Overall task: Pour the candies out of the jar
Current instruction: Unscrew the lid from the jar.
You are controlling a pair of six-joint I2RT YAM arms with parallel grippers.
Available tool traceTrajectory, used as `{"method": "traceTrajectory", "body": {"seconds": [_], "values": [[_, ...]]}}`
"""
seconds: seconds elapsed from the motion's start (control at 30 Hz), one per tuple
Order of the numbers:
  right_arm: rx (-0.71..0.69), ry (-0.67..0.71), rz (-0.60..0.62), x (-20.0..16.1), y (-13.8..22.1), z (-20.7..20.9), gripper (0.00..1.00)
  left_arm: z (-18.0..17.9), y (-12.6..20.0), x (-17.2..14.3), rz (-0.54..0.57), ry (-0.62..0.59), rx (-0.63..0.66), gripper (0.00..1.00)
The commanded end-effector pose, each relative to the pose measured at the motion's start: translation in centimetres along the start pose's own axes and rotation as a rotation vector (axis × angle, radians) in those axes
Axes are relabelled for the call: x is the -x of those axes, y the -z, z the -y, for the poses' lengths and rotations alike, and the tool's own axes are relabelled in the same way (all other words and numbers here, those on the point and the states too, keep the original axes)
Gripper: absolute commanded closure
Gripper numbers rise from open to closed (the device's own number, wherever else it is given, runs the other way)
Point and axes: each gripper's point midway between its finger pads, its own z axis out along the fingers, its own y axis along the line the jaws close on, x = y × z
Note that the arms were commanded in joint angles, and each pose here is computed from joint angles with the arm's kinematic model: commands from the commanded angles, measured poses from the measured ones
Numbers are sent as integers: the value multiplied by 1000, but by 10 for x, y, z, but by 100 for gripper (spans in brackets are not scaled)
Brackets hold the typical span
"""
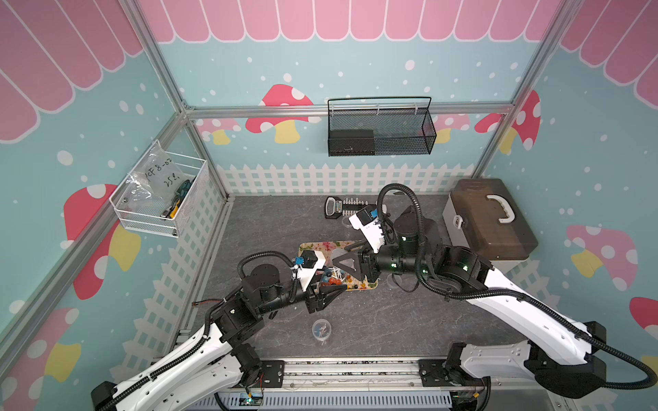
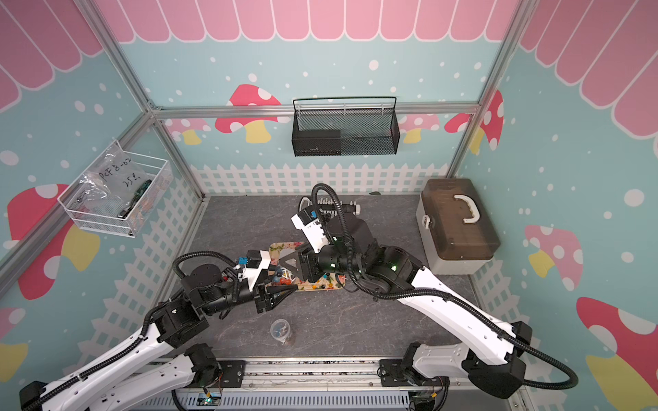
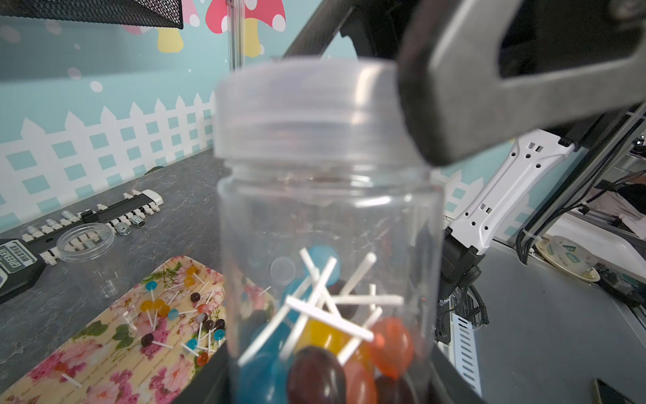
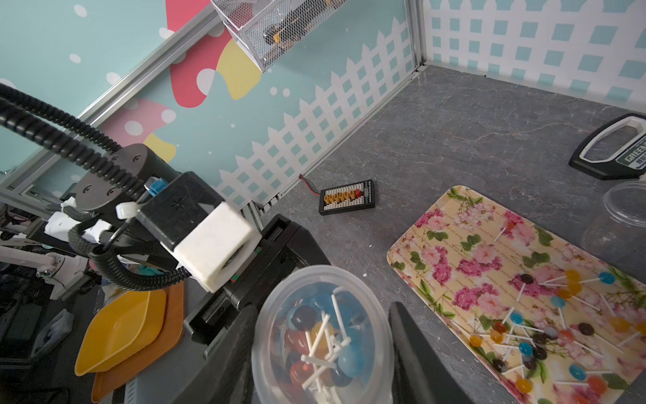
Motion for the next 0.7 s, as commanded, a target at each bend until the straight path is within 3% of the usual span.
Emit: {"method": "traceTrajectory", "body": {"seconds": [0.0, 0.17, 0.37, 0.67], "values": [[-8, 132, 32, 16, 14, -5, 54, 12, 3, 5, 8, -15, -59, 41], [68, 287, 83, 33, 29, -13, 54, 21, 6, 8, 4, -12, -105, 41], [335, 523, 123, 29, 44, -45, 44, 28, 6, 10, -2, -8, -148, 41], [376, 507, 81, 20, 35, -41, 43, 27, 6, 12, 7, -9, -143, 41]]}}
